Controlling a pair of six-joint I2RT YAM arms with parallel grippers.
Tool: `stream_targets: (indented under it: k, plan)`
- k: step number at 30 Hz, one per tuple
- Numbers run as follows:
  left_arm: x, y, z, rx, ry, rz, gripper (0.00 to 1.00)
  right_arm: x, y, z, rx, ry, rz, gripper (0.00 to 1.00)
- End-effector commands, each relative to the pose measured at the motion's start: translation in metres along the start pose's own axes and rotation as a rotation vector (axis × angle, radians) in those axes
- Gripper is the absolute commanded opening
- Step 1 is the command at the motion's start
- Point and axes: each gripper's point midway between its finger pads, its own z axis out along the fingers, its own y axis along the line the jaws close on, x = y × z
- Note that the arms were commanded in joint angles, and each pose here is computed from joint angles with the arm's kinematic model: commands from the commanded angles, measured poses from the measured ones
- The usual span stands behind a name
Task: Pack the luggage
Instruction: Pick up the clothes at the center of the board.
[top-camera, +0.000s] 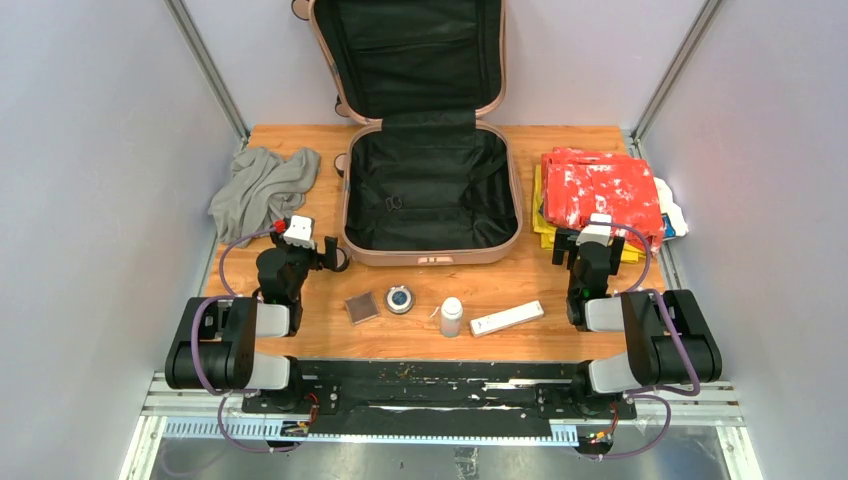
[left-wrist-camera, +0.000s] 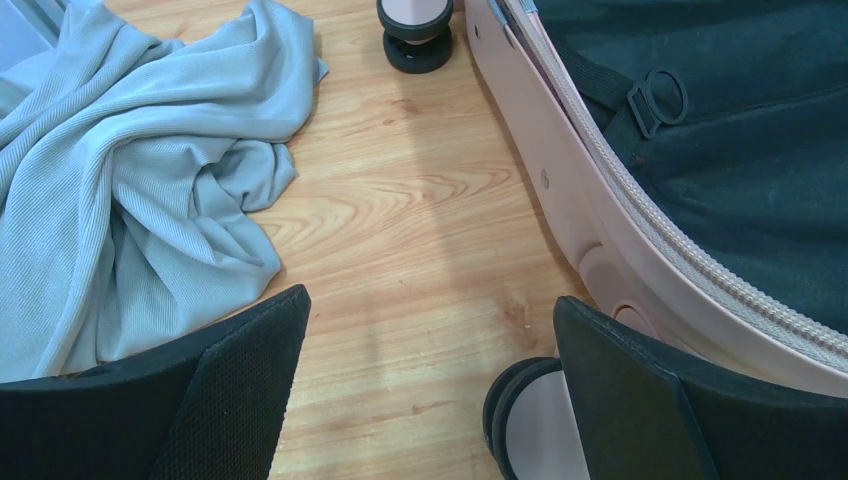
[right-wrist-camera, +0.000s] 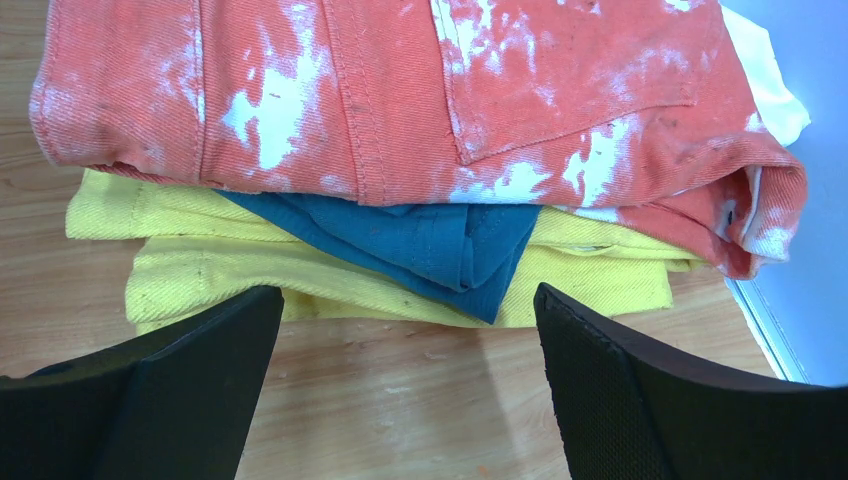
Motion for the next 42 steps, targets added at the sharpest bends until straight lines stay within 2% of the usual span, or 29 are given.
stream_targets:
  k: [1,9,12,13,14,15,16,20,21,25,27,31,36,39,42]
  plan:
    - [-0.013,0.001,0.004,0.001,-0.046,0.018,1.00,-0.003,0.004,0.000,-0.012,-0.010,0.013,1.00]
    - [-0.012,0.008,0.006,-0.042,-0.034,0.001,1.00,-0.004,-0.005,-0.002,0.033,-0.012,0.041,1.00]
    - [-0.015,0.015,0.008,-0.075,-0.015,-0.030,1.00,-0.024,-0.005,-0.008,0.019,-0.069,0.022,1.00]
    - [-0.022,0.018,0.008,-0.083,-0.024,-0.034,1.00,-0.028,-0.008,-0.012,0.037,-0.051,0.025,1.00]
    - [-0.030,0.021,0.009,-0.086,-0.025,-0.044,1.00,-0.032,-0.013,-0.015,0.063,-0.015,0.055,1.00]
    - [-0.024,0.021,0.008,-0.081,0.043,-0.060,1.00,-0.034,-0.022,-0.020,0.120,0.033,0.116,1.00]
    - [-0.031,0.023,0.009,-0.079,0.072,-0.061,1.00,-0.040,-0.020,-0.025,0.100,0.073,0.172,1.00]
    - [-0.075,0.025,0.009,-0.036,0.117,-0.046,1.00,-0.074,0.038,-0.045,-0.246,0.046,0.368,1.00]
    - [-0.084,0.025,0.007,-0.025,0.120,-0.043,1.00,-0.079,0.041,-0.049,-0.265,0.039,0.415,1.00]
    - [-0.113,0.024,0.000,0.006,0.161,-0.029,1.00,-0.095,0.026,-0.055,-0.149,0.061,0.668,1.00]
    - [-0.121,0.025,-0.004,0.019,0.209,-0.023,1.00,-0.092,0.016,-0.063,-0.062,0.150,0.730,1.00]
    - [-0.127,0.025,-0.003,0.042,0.305,-0.036,1.00,-0.102,0.014,-0.067,-0.090,0.183,0.612,1.00]
    - [-0.129,0.026,-0.003,0.056,0.393,-0.043,1.00,-0.101,0.011,-0.052,0.005,0.484,0.403,1.00]
    - [-0.129,0.025,-0.005,0.060,0.403,-0.049,1.00,-0.110,0.009,-0.038,0.054,0.544,0.352,1.00]
    - [-0.132,0.022,-0.006,0.070,0.394,-0.062,1.00,-0.121,0.020,-0.023,0.012,0.559,0.294,1.00]
